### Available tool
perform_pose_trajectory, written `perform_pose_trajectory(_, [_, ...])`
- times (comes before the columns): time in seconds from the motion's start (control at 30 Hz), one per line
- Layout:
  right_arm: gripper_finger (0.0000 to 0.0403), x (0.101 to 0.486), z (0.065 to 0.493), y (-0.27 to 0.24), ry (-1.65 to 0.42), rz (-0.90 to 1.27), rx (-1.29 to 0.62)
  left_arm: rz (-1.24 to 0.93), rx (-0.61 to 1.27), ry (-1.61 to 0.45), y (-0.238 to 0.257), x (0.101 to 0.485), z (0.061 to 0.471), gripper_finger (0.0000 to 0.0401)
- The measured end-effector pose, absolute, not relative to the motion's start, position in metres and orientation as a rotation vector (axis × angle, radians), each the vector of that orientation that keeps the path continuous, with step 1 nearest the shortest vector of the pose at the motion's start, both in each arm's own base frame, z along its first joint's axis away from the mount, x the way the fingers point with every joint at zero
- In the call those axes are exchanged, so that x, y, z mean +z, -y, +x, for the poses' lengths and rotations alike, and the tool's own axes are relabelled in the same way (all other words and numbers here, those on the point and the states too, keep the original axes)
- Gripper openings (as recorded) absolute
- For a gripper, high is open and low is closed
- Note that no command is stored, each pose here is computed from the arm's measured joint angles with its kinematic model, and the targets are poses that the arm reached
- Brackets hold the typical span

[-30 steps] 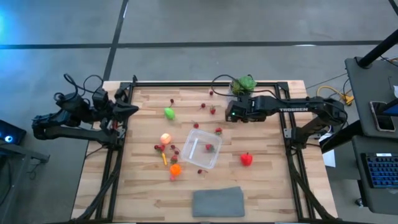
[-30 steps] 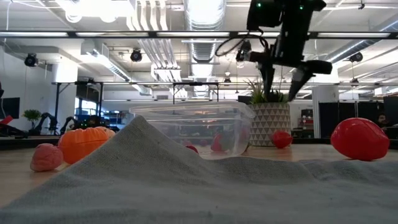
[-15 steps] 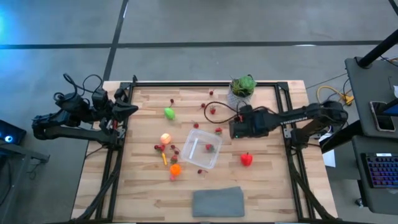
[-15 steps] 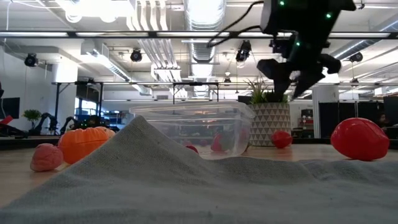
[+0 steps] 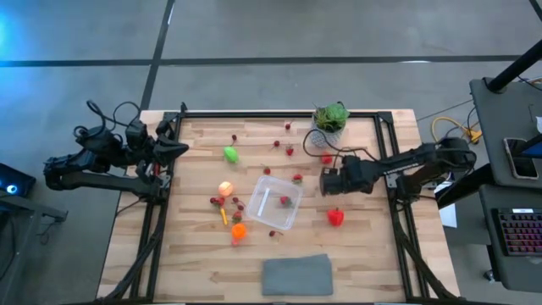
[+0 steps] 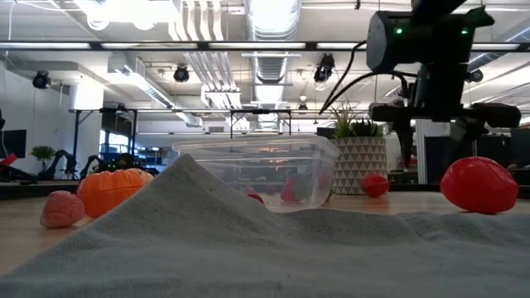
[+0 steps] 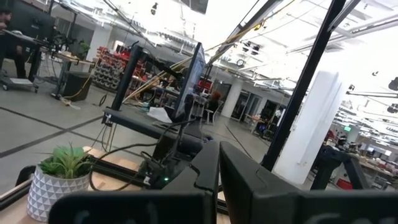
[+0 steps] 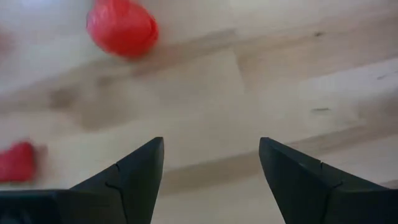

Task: Pick and placing Produce into tupperware
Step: Put the red strawberry into the transparent container

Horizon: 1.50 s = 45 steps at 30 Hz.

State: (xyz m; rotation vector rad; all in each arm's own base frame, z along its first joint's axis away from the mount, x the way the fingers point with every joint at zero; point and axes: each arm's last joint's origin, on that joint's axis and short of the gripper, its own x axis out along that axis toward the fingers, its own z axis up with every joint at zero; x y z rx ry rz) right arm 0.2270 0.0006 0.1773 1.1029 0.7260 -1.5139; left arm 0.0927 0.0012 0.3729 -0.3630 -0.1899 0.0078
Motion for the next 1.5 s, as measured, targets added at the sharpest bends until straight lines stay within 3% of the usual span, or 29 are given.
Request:
perform_pose_trajectory(0.13, [0.0256, 0.190, 0.237, 0.013, -0.741, 1.112, -1.467, -0.373, 0.027, 0.195, -0.002, 0.373, 0.092, 0.0000])
perform_pose_trajectory(0.43, [0.0255, 0.216, 0.261, 0.048, -0.751, 0.722, -1.368, -0.445, 0.138, 0.217, -0.005, 0.373, 0.092, 0.0000])
perform_pose_trajectory(0.73, [0.0245, 0.199, 0.280, 0.061, -0.940, 0.776, -1.315, -0.445, 0.151, 0.218, -0.006, 0.372, 0.092, 0.0000])
perform_pose_trajectory(1.2, [0.0349, 0.174, 0.294, 0.065, -0.980, 0.785, -1.393, -0.444, 0.152, 0.211, -0.006, 0.372, 0.092, 0.0000])
perform_pose_trajectory(1.5, [0.0359, 0.167, 0.286, 0.082, -0.998, 0.791, -1.434, -0.444, 0.152, 0.209, -0.005, 0.371, 0.092, 0.0000])
